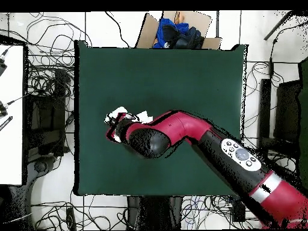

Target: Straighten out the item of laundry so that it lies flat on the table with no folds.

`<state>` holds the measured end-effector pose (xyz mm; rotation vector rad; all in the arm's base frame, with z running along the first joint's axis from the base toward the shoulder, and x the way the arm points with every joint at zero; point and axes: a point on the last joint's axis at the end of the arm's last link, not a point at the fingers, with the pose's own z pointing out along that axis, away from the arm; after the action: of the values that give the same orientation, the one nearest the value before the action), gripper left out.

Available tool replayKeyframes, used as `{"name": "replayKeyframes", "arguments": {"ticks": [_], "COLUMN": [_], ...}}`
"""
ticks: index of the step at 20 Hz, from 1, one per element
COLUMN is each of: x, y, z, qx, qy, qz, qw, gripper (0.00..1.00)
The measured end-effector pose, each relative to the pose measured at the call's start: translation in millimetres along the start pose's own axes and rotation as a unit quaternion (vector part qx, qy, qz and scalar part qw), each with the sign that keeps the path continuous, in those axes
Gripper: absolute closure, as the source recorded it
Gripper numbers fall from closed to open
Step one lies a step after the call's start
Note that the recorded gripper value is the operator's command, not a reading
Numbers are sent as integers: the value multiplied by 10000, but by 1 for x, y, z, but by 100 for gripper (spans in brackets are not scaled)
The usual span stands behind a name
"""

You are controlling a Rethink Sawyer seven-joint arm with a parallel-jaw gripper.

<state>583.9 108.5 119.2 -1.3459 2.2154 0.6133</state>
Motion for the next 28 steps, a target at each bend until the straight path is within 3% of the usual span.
{"name": "replayKeyframes", "arguments": {"ticks": [6, 12, 16, 21, 28], "x": [-11, -20, -22, -22, -13], "y": [10, 23, 27, 34, 44], "z": [-37, -88, -103, -95, -49], "qx": [-196, -578, -722, -726, -580], "qy": [-31, 17, 80, 208, 695], "qz": [-38, -5, -25, -240, -799], "qw": [9998, 9983, 9974, 9969, 9927], "gripper": [100, 100, 100, 100, 100]}}
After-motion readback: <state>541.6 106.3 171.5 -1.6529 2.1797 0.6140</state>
